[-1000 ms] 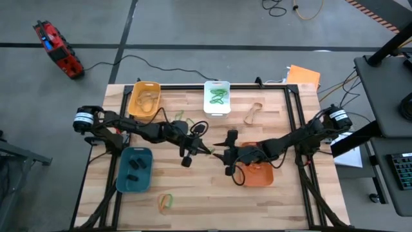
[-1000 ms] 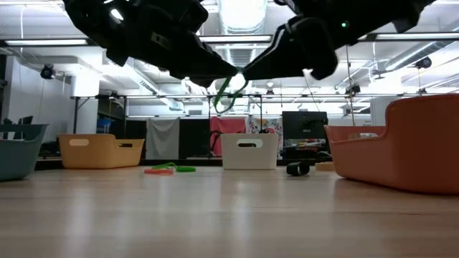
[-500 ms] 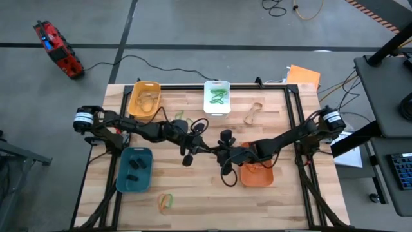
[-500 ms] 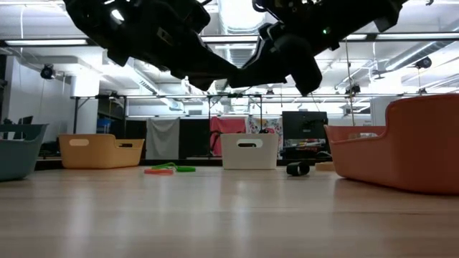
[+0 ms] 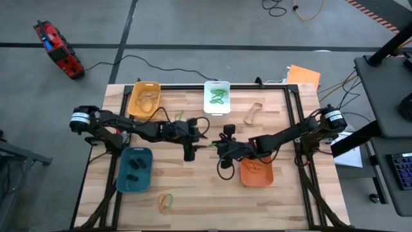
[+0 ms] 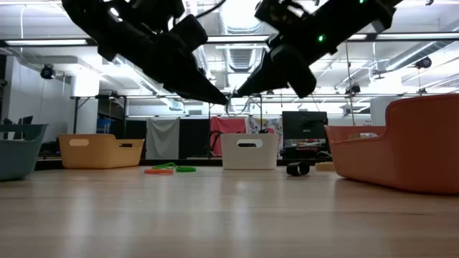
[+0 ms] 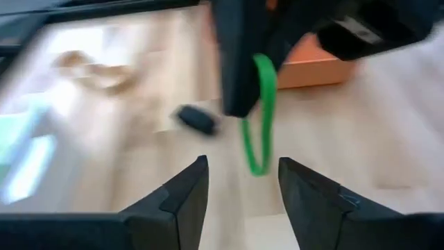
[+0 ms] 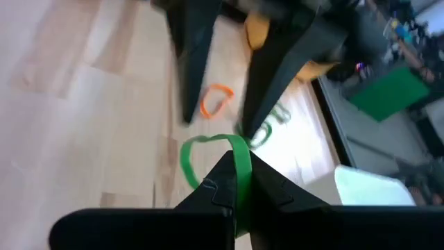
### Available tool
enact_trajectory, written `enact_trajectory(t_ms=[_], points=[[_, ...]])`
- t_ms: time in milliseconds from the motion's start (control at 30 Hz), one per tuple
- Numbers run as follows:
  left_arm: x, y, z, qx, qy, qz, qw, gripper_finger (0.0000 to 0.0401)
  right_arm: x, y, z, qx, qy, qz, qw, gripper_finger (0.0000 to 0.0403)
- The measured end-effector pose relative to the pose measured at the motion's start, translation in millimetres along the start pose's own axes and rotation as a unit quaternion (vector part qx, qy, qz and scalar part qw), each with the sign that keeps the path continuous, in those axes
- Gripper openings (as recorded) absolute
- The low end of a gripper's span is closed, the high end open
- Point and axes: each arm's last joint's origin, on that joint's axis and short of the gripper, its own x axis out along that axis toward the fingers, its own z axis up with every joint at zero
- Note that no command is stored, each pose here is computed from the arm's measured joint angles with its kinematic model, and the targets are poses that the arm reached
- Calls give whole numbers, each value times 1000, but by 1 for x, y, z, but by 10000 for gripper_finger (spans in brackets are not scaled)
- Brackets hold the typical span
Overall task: Sort rubber bands into baskets
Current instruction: Put the green rubber band into the white bin
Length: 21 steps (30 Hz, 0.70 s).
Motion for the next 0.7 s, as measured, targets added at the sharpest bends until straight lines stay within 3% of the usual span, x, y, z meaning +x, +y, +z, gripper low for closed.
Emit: enact_trajectory(t_ms=[200, 467, 567, 700], points=[[-13, 5, -5, -10, 62, 87, 994, 167, 8, -19, -7, 29, 26, -49, 998, 9], [-29, 2, -14, -103, 128, 95, 982, 167, 30, -89, -2, 53, 63, -161, 983, 9], [-33, 0, -20, -141, 160, 100, 972, 167, 38, -123, -6, 123, 65, -172, 975, 9], [-34, -8, -22, -153, 170, 95, 969, 167, 47, -171, -11, 239, 64, -108, 963, 9]])
